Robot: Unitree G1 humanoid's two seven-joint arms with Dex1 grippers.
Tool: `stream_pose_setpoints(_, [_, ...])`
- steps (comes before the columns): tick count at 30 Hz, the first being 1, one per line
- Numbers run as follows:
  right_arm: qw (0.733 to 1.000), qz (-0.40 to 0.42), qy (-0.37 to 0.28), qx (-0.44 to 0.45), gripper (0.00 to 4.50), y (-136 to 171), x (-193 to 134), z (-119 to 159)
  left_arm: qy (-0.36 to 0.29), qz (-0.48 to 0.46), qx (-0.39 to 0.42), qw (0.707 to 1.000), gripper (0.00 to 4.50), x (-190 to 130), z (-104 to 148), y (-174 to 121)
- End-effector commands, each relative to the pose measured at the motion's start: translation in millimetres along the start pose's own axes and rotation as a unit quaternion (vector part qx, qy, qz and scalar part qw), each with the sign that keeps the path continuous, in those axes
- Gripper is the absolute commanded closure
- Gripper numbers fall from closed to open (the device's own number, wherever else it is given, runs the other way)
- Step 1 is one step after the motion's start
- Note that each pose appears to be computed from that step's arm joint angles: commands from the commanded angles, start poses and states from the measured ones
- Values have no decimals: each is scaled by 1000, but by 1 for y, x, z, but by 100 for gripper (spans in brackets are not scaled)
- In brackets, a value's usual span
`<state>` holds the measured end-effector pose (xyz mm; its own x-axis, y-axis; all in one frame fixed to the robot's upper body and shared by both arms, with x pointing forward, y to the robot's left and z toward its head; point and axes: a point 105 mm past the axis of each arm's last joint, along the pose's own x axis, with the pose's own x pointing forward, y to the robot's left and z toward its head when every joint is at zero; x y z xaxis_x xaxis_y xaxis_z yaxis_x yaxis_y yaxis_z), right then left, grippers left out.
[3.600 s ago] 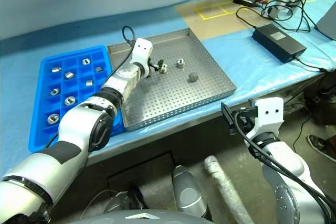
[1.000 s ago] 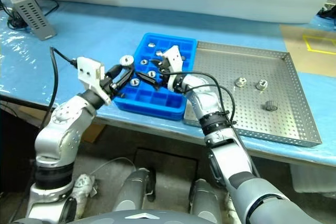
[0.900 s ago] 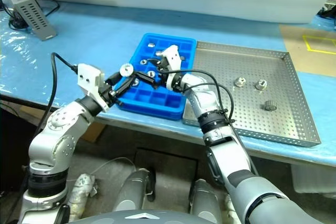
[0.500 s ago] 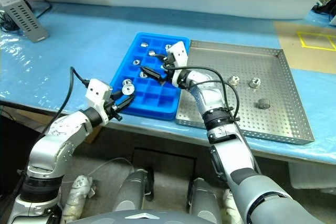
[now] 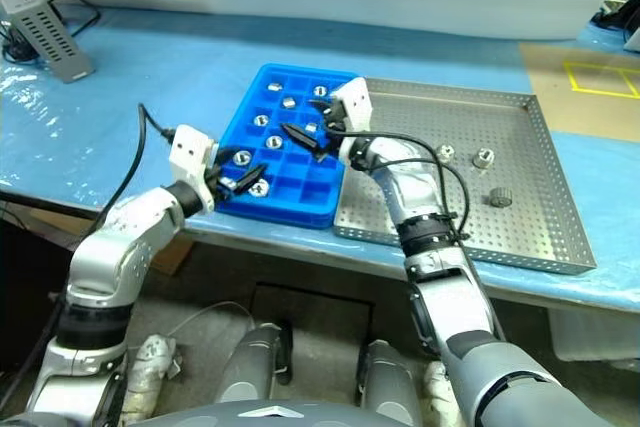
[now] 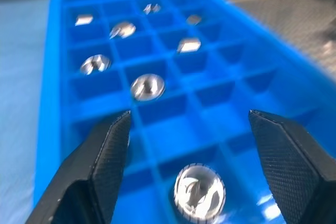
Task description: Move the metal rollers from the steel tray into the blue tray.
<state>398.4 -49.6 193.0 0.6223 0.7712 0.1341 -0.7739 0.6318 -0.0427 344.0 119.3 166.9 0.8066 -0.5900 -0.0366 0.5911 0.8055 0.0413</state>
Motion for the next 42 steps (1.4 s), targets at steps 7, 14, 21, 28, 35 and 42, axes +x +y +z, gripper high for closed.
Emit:
stream_pose_setpoints(7, [966, -230, 61, -104, 8, -61, -59, 2, -82, -122, 26, 989, 70, 34, 35, -27])
stream_pose_setpoints(14, [919, -354, 155, -72, 8, -106, -81, -32, -110, -142, 37, 983, 70, 49, 43, -35])
stream_pose_setpoints(21, [869, -446, 195, -86, 8, -136, -88, -42, -114, -142, 41, 983, 70, 44, 41, -34])
stream_pose_setpoints(28, [860, -462, 216, -27, 8, -141, -82, -61, -114, -123, 46, 985, 70, 36, 42, -28])
stream_pose_setpoints(35, [881, -418, 221, 4, 175, -131, -67, -77, -106, -78, 60, 989, 65, 22, 39, -12])
stream_pose_setpoints(42, [959, -272, 57, 54, 270, -95, -4, -22, -100, -27, 83, 991, 65, -2, 39, 5])
